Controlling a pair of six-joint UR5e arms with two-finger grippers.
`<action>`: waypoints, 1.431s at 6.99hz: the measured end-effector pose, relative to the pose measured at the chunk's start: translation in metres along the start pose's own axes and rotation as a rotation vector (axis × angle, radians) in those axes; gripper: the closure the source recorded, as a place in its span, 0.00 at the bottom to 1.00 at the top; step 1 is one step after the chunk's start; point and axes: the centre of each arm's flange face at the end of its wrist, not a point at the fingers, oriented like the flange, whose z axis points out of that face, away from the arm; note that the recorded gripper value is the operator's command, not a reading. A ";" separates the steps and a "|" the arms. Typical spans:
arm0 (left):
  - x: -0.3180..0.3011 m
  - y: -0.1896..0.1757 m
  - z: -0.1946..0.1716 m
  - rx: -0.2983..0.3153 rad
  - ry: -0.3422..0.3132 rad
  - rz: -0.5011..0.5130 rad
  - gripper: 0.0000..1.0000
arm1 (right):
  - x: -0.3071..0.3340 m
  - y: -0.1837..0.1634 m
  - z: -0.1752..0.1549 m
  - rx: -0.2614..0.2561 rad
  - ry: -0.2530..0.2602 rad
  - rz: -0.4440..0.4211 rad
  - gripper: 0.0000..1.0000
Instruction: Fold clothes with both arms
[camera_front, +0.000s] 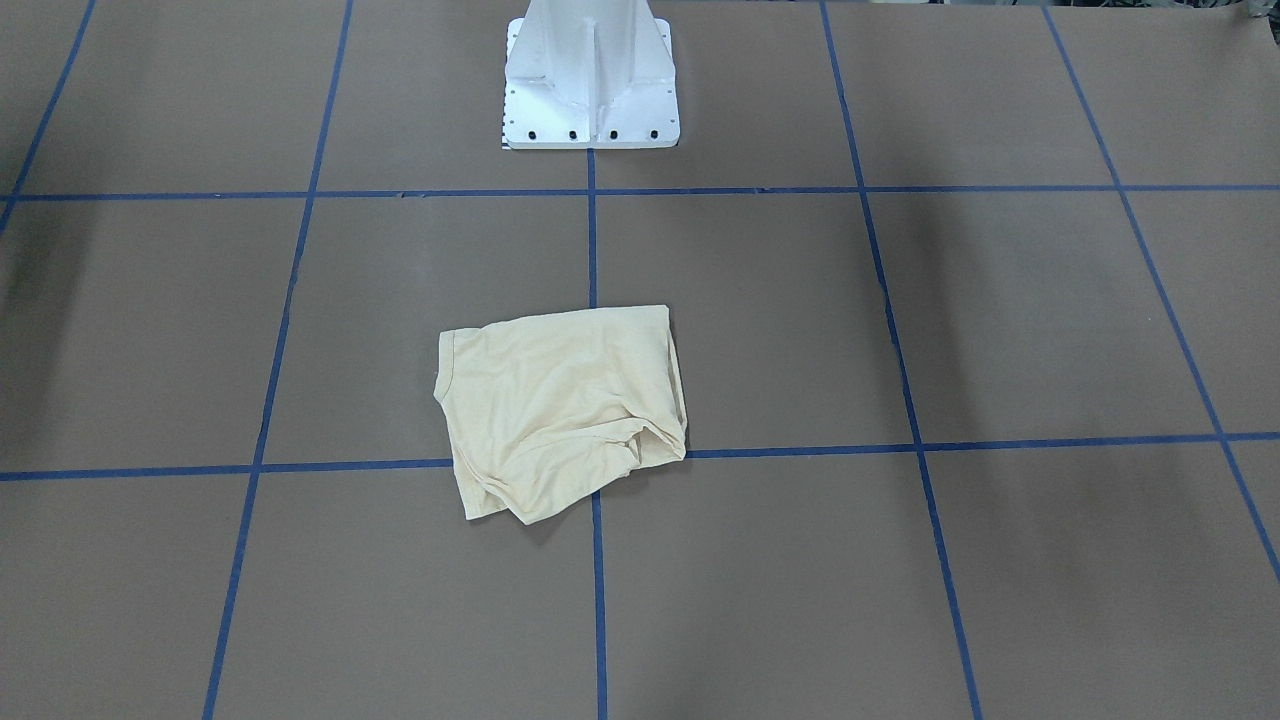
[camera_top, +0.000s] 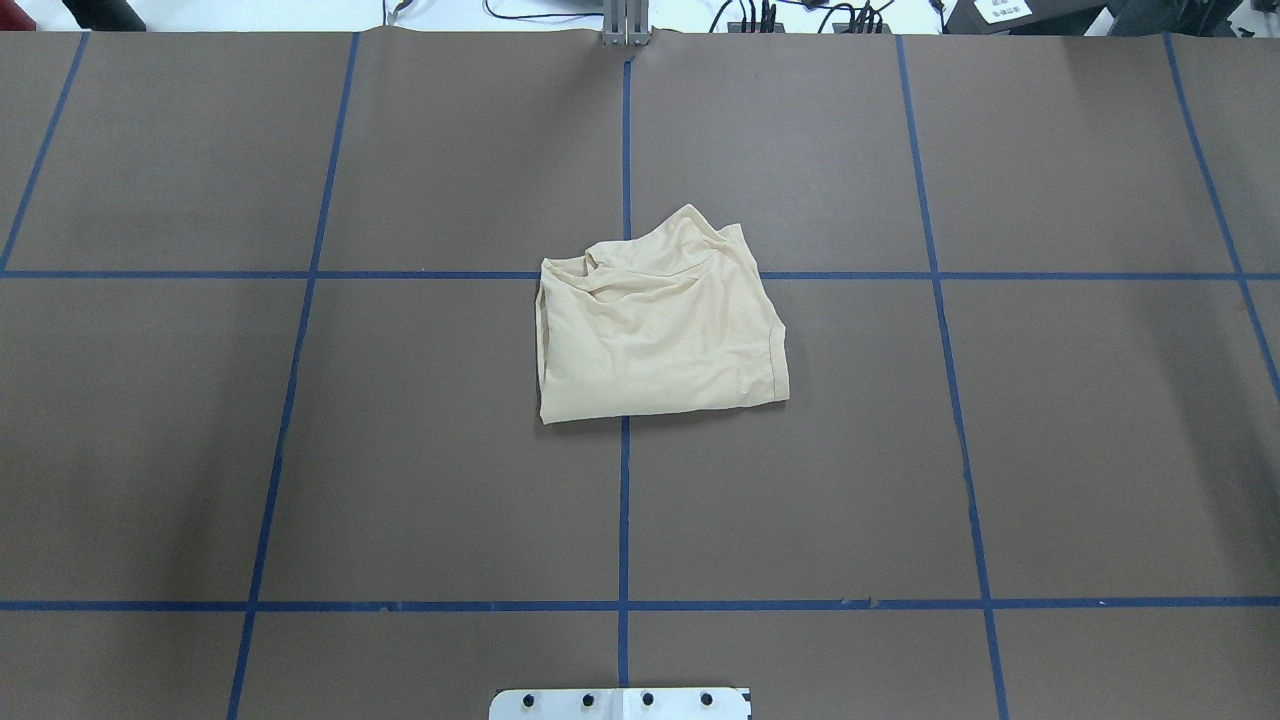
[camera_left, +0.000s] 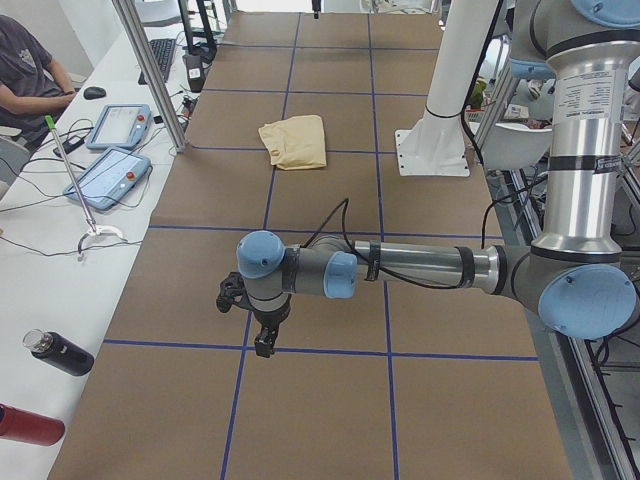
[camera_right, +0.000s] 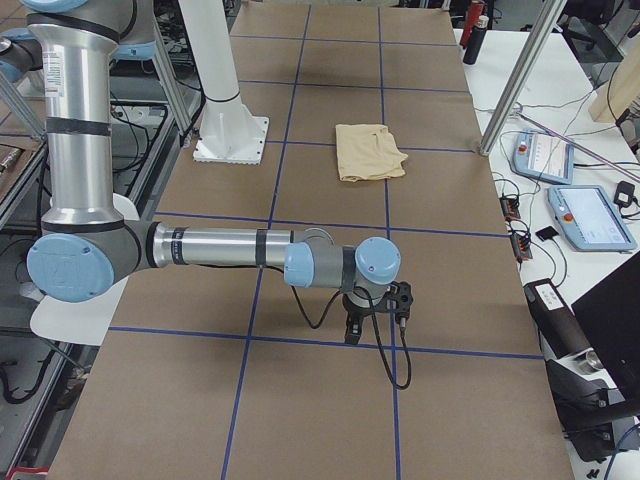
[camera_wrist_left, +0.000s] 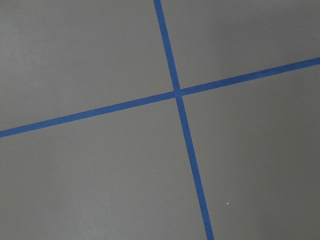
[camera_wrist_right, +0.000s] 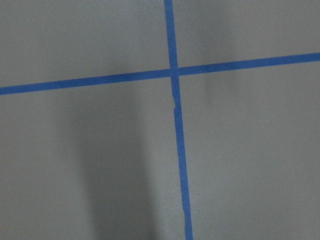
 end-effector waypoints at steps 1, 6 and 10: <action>0.000 0.000 0.000 0.000 -0.001 0.000 0.00 | -0.012 0.002 -0.013 0.030 0.012 0.017 0.00; 0.000 0.000 0.000 0.001 -0.003 0.001 0.00 | -0.023 0.020 -0.026 0.056 0.013 0.082 0.00; 0.000 0.000 0.000 0.000 0.001 -0.027 0.00 | -0.021 0.019 -0.025 0.055 0.016 0.095 0.00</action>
